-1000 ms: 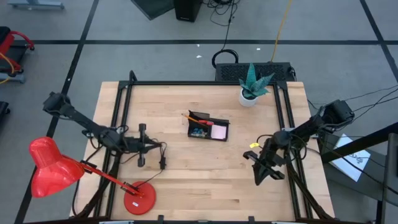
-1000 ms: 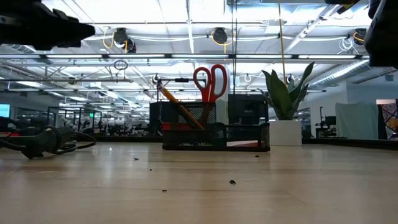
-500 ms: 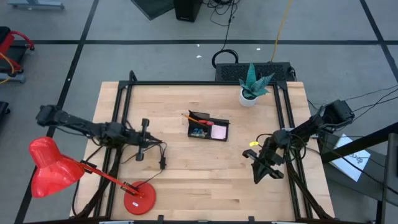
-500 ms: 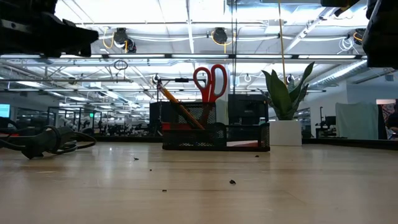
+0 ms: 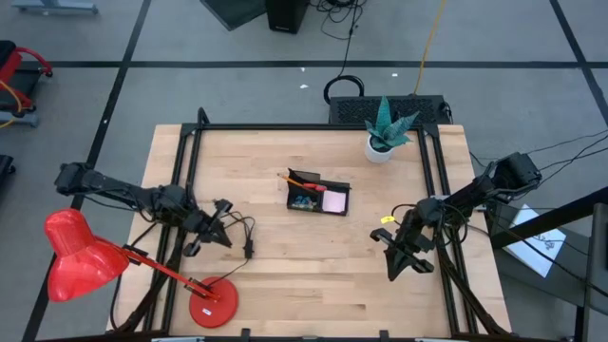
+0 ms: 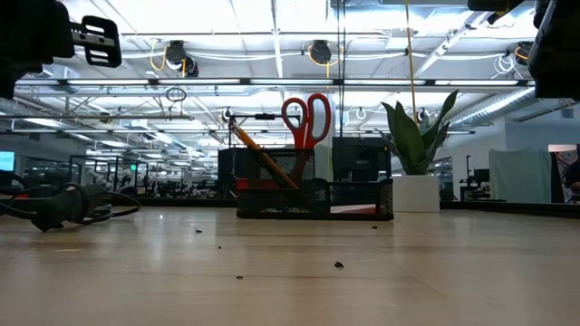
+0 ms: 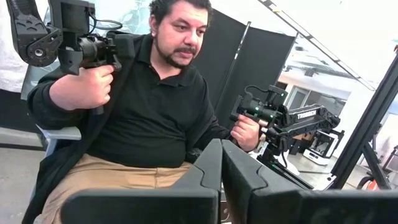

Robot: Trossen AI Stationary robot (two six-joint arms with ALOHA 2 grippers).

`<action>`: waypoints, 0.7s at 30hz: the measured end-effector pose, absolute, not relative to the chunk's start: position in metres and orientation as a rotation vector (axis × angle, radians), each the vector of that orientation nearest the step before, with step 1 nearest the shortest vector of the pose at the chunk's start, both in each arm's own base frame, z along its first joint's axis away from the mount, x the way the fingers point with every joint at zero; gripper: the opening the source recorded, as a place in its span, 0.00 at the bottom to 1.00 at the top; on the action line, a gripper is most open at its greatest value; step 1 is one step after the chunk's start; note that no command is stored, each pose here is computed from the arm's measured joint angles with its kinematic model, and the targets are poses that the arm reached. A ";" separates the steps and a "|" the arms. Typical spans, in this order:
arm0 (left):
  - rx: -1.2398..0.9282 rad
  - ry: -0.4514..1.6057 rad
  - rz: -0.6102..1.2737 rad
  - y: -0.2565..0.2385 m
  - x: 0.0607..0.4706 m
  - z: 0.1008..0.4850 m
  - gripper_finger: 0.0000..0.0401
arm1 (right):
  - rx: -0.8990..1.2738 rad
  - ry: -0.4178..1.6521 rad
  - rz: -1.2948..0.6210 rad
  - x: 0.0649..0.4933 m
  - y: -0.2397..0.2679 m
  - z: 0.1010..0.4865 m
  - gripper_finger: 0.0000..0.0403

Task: Pick and place office supplies into organizer
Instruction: Return to Home Position

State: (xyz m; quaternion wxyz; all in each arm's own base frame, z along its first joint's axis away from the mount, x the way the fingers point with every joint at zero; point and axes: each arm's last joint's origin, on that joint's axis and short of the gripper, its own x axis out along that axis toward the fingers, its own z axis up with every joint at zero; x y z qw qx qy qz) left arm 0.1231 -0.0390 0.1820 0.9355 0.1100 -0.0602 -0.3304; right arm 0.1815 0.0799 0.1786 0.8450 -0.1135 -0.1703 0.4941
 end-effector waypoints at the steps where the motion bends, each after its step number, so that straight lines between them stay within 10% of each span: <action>1: 0.225 -0.121 -0.676 -0.039 0.123 0.182 0.01 | -0.240 -0.360 1.043 0.181 0.080 0.179 0.00; 21: 0.094 -0.042 -0.404 -0.031 0.127 0.180 0.01 | -0.129 -0.328 0.914 0.187 0.069 0.183 0.00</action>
